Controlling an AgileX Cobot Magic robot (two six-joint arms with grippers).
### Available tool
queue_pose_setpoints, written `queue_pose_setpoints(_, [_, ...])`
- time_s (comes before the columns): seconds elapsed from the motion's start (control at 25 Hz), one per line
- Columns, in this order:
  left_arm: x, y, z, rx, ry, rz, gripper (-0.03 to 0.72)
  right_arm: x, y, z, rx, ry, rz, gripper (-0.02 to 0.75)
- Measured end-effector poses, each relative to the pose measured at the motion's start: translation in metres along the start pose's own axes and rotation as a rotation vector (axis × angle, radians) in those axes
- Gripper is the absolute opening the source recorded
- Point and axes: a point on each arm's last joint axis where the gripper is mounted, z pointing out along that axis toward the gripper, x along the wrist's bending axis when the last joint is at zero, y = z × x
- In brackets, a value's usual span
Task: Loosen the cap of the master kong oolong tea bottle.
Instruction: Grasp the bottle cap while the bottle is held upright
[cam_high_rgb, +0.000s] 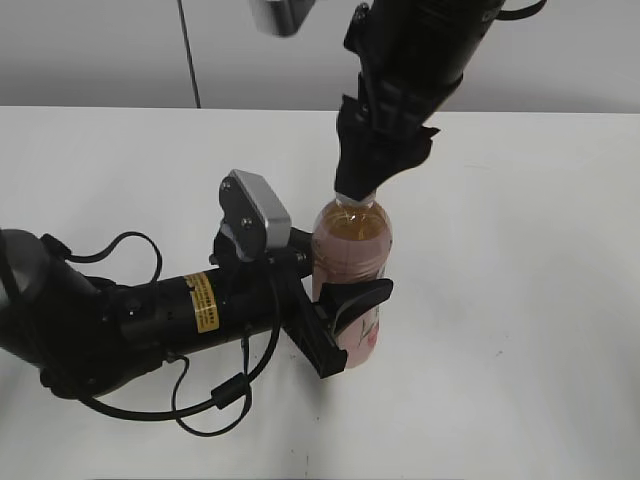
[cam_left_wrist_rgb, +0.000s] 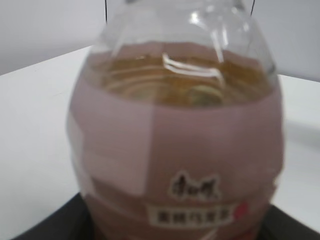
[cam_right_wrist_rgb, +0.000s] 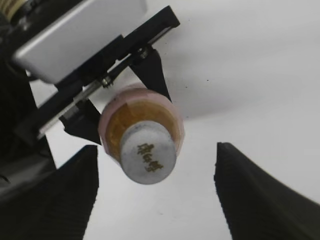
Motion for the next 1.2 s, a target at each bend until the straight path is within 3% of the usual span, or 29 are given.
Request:
queue_pose_setpoints(0.28, [0.000, 0.000, 0.000, 0.000, -0.001, 0.000, 0.373, 0.001, 0.008, -0.014, -0.065, 0.026, 0.808, 0.557])
queue_pose_setpoints(0.4, [0.000, 0.000, 0.000, 0.000, -0.001, 0.000, 0.373, 0.001, 0.008, -0.014, -0.063, 0.033, 1.028, 0.557])
queue_pose_setpoints(0.6, [0.000, 0.000, 0.000, 0.000, -0.001, 0.000, 0.373, 0.004, 0.003, -0.004, -0.022, 0.039, 1.113, 0.543])
queue_pose_setpoints(1.2, [0.000, 0.000, 0.000, 0.001, -0.002, 0.001, 0.373, 0.003, -0.003, 0.014, 0.042, 0.032, 1.122, 0.427])
